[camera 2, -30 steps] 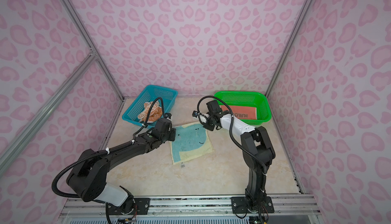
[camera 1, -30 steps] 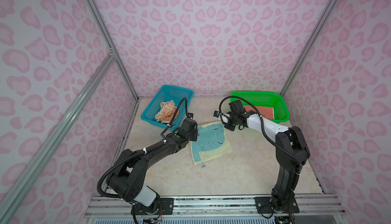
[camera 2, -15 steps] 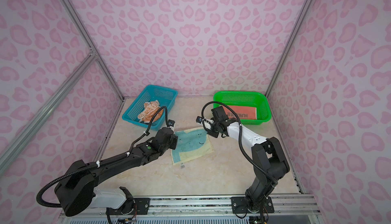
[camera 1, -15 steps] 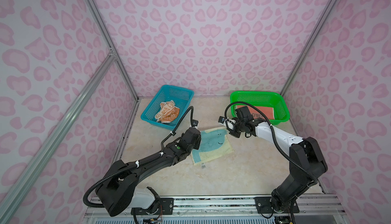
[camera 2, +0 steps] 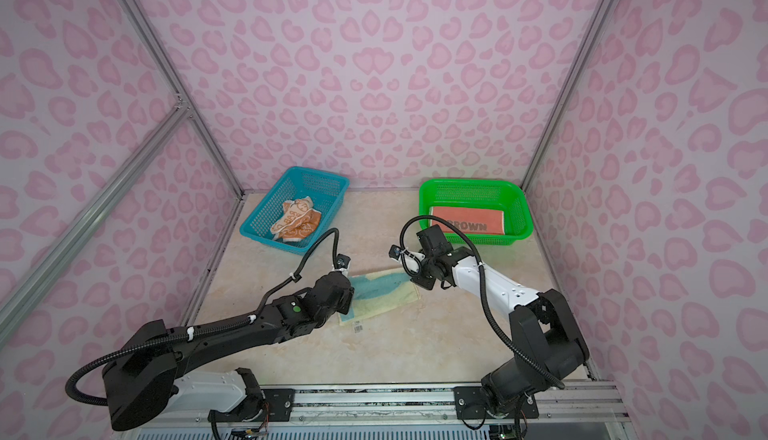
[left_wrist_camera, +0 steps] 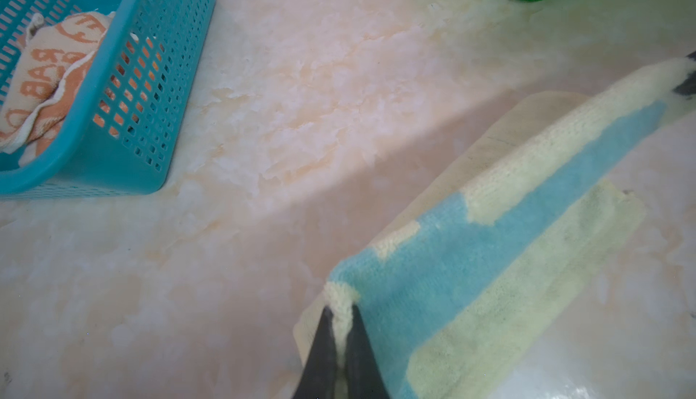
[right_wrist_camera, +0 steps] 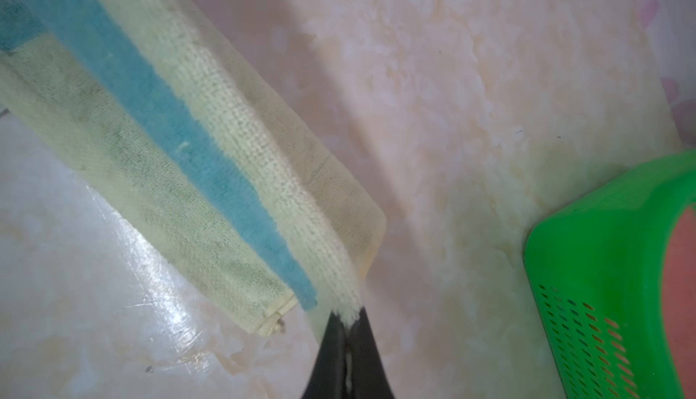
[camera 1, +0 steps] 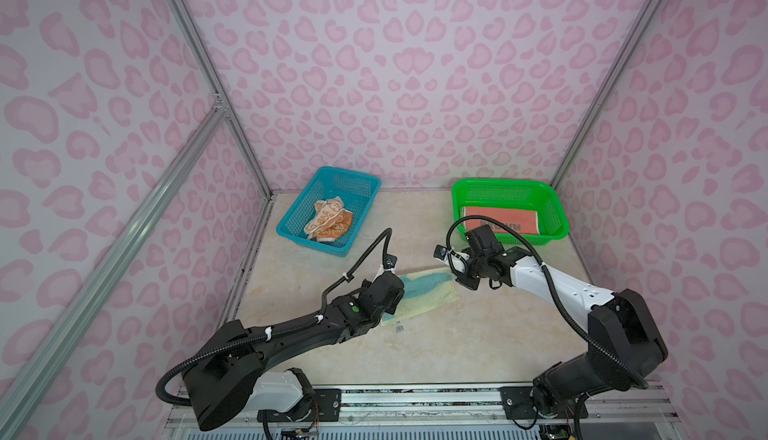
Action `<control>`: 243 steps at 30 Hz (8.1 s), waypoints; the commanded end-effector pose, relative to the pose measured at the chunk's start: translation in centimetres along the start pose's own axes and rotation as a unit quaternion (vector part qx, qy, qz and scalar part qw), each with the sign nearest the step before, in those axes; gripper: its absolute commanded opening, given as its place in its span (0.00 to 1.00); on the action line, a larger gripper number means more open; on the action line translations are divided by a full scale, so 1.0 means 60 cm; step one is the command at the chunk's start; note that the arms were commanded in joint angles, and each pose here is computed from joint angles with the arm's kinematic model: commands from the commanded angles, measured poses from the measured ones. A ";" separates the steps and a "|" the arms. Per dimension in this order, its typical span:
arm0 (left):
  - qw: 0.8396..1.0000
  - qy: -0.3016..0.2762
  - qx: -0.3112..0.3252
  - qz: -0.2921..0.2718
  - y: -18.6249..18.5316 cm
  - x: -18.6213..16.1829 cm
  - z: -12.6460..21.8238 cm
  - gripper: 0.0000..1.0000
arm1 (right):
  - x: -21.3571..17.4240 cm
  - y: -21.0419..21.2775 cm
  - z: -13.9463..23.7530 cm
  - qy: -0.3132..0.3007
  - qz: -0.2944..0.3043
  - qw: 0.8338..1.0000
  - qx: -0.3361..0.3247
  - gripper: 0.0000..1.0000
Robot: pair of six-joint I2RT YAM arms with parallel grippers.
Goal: Fold and stack the towels
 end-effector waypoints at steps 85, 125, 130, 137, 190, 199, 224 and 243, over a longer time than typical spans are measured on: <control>0.988 0.153 -0.020 0.004 -0.018 -0.178 -0.046 0.63 | -0.075 0.132 -0.137 0.034 -0.461 0.868 0.183 0.19; 0.998 0.041 -0.003 0.045 0.027 -0.061 0.006 0.98 | 0.043 -0.398 0.003 -0.005 -0.361 0.928 -0.093 0.00; 0.998 0.042 -0.002 0.042 0.026 -0.058 0.003 0.98 | -0.027 -0.430 0.024 0.008 -0.390 0.913 -0.122 0.00; 0.998 0.050 -0.010 0.035 0.016 -0.055 -0.004 0.99 | -0.132 -0.455 0.041 -0.003 -0.441 0.884 -0.153 0.00; 0.977 -0.019 0.092 0.191 0.132 0.080 0.013 0.98 | -0.072 -0.277 0.177 -0.161 -0.446 0.829 -0.296 0.99; 0.959 -0.026 0.162 0.229 0.242 0.144 0.030 0.97 | 0.035 -0.166 0.117 -0.164 -0.370 0.884 -0.233 0.99; 0.914 0.081 0.249 0.310 0.459 0.161 -0.139 0.98 | 0.105 -0.048 0.025 -0.154 -0.279 0.927 -0.198 0.98; 0.910 0.182 0.237 0.287 0.478 0.145 -0.305 0.97 | 0.092 -0.010 -0.033 -0.101 -0.249 0.950 -0.158 0.99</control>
Point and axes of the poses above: each gripper's point midway between its finger pads, its own z axis back along the fingers, its own y axis along the line the jaws close on, x = y × z, the point moved 2 cm from there along z, back along the fingers, and after that the axes turned 4 degrees about z, right-handed, at the moved point
